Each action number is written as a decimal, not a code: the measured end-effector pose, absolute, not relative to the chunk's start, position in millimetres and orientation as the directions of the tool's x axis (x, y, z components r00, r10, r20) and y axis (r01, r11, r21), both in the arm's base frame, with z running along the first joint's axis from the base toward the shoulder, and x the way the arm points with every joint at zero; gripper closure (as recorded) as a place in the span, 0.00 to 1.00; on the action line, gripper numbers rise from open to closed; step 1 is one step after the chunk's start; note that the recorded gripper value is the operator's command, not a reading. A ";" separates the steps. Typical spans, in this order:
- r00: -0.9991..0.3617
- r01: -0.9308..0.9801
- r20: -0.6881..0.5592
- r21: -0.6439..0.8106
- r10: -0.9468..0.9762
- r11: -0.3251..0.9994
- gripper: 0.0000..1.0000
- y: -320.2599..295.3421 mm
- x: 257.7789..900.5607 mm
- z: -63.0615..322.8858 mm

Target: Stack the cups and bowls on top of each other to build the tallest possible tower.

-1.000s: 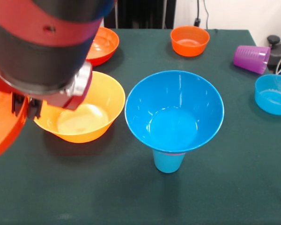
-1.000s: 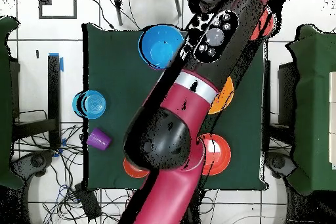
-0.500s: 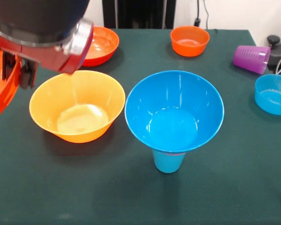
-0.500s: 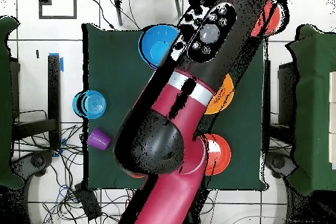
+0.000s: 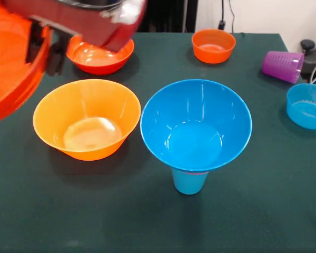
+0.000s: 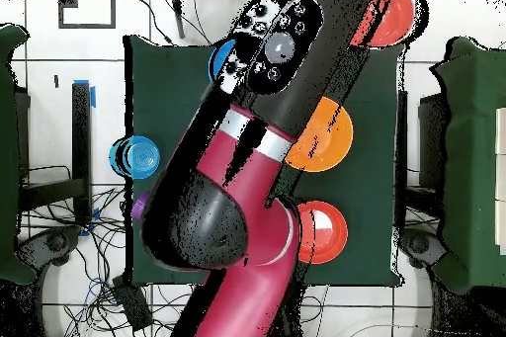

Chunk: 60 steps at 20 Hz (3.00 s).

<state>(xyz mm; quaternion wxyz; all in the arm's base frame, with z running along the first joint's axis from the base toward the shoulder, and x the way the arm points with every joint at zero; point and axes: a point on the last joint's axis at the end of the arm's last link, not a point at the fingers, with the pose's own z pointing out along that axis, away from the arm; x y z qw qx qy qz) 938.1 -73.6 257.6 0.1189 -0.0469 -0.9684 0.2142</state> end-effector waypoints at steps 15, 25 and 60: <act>-0.941 -0.035 0.317 -0.438 0.118 0.899 1.00 77.0 924.7 249.0; -0.929 0.147 0.241 -0.458 0.282 0.876 1.00 148.1 914.5 247.6; -0.914 0.351 0.018 -0.471 0.406 0.809 1.00 160.1 897.2 177.8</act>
